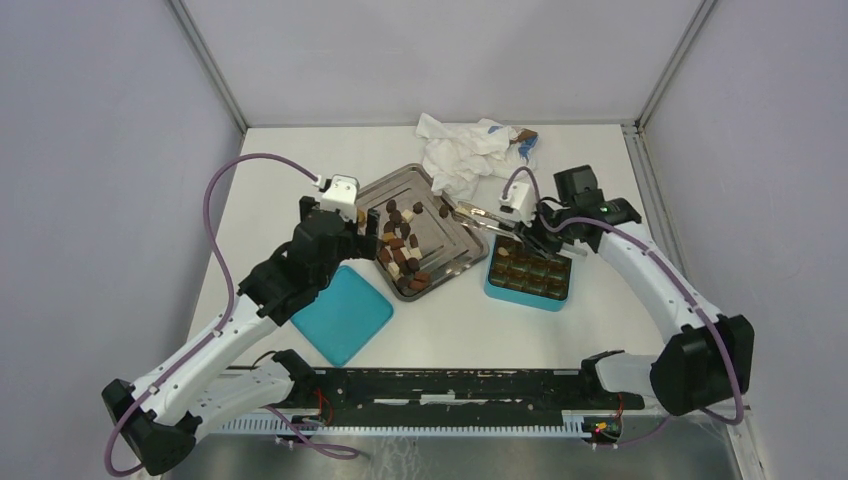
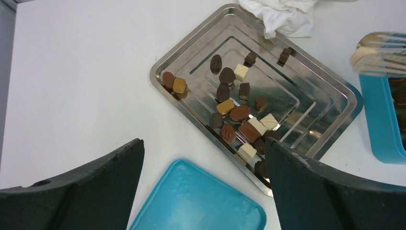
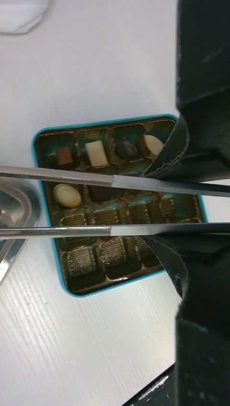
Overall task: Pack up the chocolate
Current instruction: Pick up the fake chocolate from the packing box, then adjust the packing box at the center of the board, then place the fake chocolate in the packing box.
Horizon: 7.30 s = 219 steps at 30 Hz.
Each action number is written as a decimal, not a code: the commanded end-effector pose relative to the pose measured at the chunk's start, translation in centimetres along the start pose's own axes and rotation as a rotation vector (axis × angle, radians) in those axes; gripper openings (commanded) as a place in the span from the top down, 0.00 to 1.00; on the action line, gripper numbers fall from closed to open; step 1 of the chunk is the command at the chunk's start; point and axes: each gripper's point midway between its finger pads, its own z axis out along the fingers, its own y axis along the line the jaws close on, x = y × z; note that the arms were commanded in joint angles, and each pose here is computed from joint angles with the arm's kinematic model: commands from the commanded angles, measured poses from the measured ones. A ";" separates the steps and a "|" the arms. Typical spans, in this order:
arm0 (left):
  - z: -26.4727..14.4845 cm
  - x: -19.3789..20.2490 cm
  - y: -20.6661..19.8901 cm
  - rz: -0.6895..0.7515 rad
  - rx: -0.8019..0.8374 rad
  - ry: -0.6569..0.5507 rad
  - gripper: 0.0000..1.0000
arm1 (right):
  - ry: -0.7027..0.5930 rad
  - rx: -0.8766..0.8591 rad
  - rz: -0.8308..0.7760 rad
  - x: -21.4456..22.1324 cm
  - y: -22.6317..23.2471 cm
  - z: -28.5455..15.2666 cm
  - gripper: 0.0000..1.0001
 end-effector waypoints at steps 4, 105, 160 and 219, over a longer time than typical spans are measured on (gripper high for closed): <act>0.5 -0.1 -4.1 0.023 0.210 0.020 0.01 | -0.125 0.089 0.058 2.3 -0.1 -3.2 1.00; 15.7 7.8 -32.2 -0.332 0.294 0.271 0.98 | -0.058 0.232 0.161 10.8 -0.9 -14.1 0.99; 0.3 -1.3 -15.0 -0.252 0.335 0.009 0.24 | 0.144 0.119 0.340 18.8 0.6 -8.7 0.65; 1.5 -0.3 5.4 -0.151 -0.098 0.001 0.01 | 0.116 -0.019 -0.161 -7.2 -0.8 6.5 0.57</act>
